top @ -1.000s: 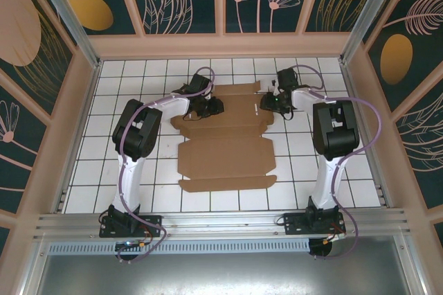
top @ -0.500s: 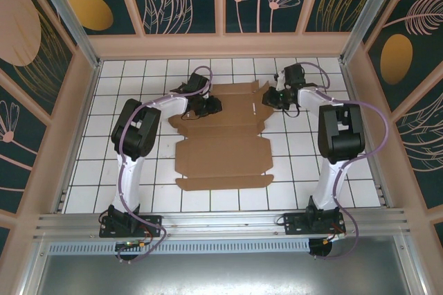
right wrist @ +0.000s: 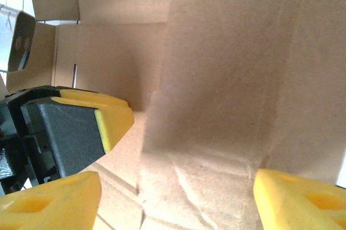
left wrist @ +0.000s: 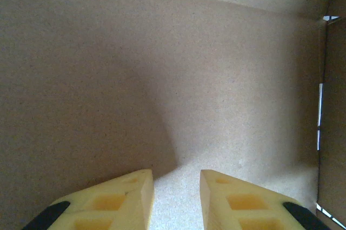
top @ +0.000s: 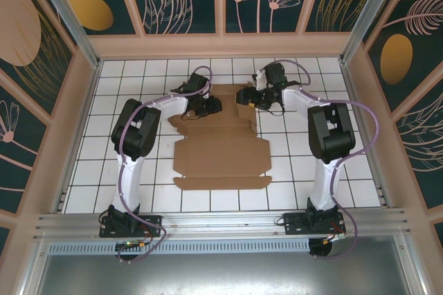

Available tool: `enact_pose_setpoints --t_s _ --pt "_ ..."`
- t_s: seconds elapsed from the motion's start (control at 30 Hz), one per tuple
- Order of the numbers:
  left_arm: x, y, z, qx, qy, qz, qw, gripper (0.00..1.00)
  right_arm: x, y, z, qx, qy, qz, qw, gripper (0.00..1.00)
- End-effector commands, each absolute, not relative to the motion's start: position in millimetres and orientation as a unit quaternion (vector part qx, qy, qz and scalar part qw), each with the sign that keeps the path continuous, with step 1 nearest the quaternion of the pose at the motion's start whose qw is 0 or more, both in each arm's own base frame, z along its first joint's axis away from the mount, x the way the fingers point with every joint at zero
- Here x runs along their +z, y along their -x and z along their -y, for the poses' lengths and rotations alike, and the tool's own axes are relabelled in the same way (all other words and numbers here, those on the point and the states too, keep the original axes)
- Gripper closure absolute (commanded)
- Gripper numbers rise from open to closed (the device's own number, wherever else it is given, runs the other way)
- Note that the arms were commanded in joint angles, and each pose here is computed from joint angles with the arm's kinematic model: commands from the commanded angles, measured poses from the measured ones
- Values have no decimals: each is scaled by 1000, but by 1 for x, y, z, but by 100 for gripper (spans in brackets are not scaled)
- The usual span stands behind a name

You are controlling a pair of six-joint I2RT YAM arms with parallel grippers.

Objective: Fold the paper box

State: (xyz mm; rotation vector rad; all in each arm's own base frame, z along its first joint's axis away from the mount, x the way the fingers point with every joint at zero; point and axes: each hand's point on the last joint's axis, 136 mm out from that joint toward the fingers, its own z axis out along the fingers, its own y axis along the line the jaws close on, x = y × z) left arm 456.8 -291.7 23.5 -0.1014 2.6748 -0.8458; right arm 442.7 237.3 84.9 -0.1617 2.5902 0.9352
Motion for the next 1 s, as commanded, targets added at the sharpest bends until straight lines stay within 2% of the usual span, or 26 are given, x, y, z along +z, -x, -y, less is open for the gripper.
enact_pose_setpoints --t_s 0.0,0.13,0.5,0.63,0.8,0.97 --pt "-17 -435 280 -260 49 -957 115 70 61 -441 -233 296 51 -939 169 18" --pt "-16 -435 279 -263 51 -957 114 70 47 -444 -231 280 45 -945 166 15" --pt "-16 -436 278 -265 53 -956 115 70 9 -441 -225 234 30 -960 152 14" --pt "-15 -436 278 -266 55 -956 115 70 38 -449 -218 236 27 -954 185 13" --pt "-12 -437 279 -270 55 -954 116 70 104 -458 -212 256 23 -933 252 13" --pt "3 -440 282 -282 50 -950 125 70 171 -453 -213 285 23 -905 316 20"
